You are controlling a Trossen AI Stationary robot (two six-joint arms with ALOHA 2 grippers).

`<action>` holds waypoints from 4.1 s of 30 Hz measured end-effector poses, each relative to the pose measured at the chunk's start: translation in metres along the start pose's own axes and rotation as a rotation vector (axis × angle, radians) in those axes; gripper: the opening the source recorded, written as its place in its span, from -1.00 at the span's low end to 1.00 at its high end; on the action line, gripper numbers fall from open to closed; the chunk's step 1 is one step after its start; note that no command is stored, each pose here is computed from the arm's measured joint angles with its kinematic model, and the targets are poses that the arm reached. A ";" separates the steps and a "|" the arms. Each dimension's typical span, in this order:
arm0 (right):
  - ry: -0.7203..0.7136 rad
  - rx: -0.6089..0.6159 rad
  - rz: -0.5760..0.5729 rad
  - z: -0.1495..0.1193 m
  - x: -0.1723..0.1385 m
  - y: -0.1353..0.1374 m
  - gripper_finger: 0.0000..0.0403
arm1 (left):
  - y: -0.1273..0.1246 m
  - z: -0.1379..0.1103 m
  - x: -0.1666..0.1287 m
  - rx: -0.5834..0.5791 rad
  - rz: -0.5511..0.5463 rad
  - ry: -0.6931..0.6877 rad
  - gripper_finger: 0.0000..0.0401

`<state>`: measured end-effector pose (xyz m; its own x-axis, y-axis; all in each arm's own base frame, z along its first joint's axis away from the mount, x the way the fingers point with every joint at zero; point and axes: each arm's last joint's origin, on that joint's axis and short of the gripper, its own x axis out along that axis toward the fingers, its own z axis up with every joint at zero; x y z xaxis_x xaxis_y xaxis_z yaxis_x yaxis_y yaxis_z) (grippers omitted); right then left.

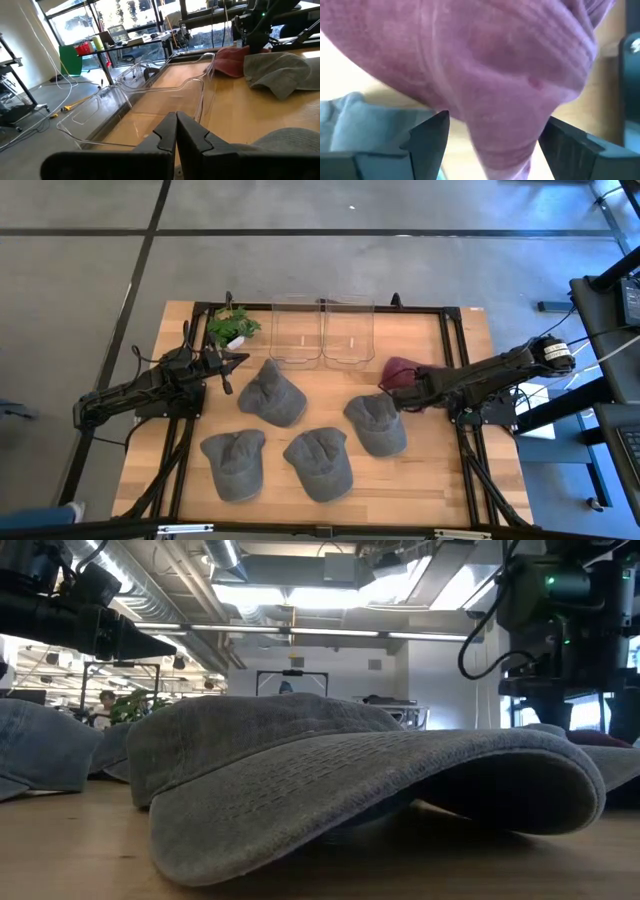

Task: Pick & Place hat
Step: Put the red cap into the left transparent bin

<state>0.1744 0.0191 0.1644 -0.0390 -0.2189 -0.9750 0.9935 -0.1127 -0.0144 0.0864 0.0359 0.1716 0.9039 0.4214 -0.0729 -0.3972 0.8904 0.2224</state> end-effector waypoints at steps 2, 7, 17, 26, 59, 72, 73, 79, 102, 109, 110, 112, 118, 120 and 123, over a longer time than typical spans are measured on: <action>0.005 -0.020 -0.013 0.002 0.001 0.000 0.39 | 0.000 0.000 0.000 0.000 -0.004 -0.001 -0.97; -0.033 -0.069 -0.011 0.005 0.002 0.001 0.04 | -0.001 0.000 0.000 -0.066 -0.030 -0.006 -0.98; -0.044 -0.187 -0.021 0.006 -0.002 0.002 -0.86 | -0.001 0.001 0.000 -0.391 -0.033 -0.010 -0.97; -0.248 -0.456 -0.045 0.018 -0.069 0.014 -0.93 | 0.003 0.016 -0.001 -0.659 -0.047 -0.164 -0.96; -1.321 -2.216 -0.477 0.008 -0.176 0.155 -0.92 | 0.019 0.116 0.032 -0.712 -0.237 -0.396 -0.70; -1.529 -2.332 -0.640 -0.001 -0.191 0.167 -0.92 | 0.024 0.194 0.109 -0.688 -0.490 -0.174 -0.12; -1.546 -2.338 -0.655 -0.002 -0.193 0.167 -0.92 | 0.024 0.198 0.112 -0.693 -0.493 -0.176 -0.10; -1.563 -2.399 -0.736 -0.005 -0.194 0.167 -0.92 | 0.028 0.211 0.120 -0.718 -0.489 -0.185 -0.09; -1.663 -2.381 -0.755 -0.006 -0.203 0.169 -0.92 | 0.023 0.188 0.137 -0.952 -0.549 0.143 -0.09; -1.669 -2.368 -0.732 -0.006 -0.203 0.169 -0.91 | 0.019 0.189 0.137 -0.967 -0.562 0.152 -0.26; -1.669 -2.363 -0.725 -0.006 -0.203 0.169 -0.91 | 0.019 0.189 0.137 -0.966 -0.563 0.151 -0.31; -1.669 -2.362 -0.723 -0.006 -0.203 0.169 -0.91 | 0.019 0.189 0.137 -0.966 -0.563 0.151 -0.43; -1.669 -2.353 -0.711 -0.006 -0.203 0.169 -0.89 | 0.021 0.189 0.137 -0.964 -0.555 0.139 -0.85; -1.667 -2.333 -0.683 -0.006 -0.203 0.169 -0.89 | 0.022 0.191 0.137 -0.949 -0.557 0.114 -0.95; -1.663 -2.310 -0.647 -0.006 -0.203 0.169 -0.88 | 0.024 0.194 0.137 -0.928 -0.566 0.073 -0.95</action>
<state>0.3508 0.0501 0.3584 0.7758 -0.6096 -0.1627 -0.3765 -0.2404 -0.8947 0.2314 0.0819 0.3558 0.9940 -0.1090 0.0015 0.0810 0.7287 -0.6800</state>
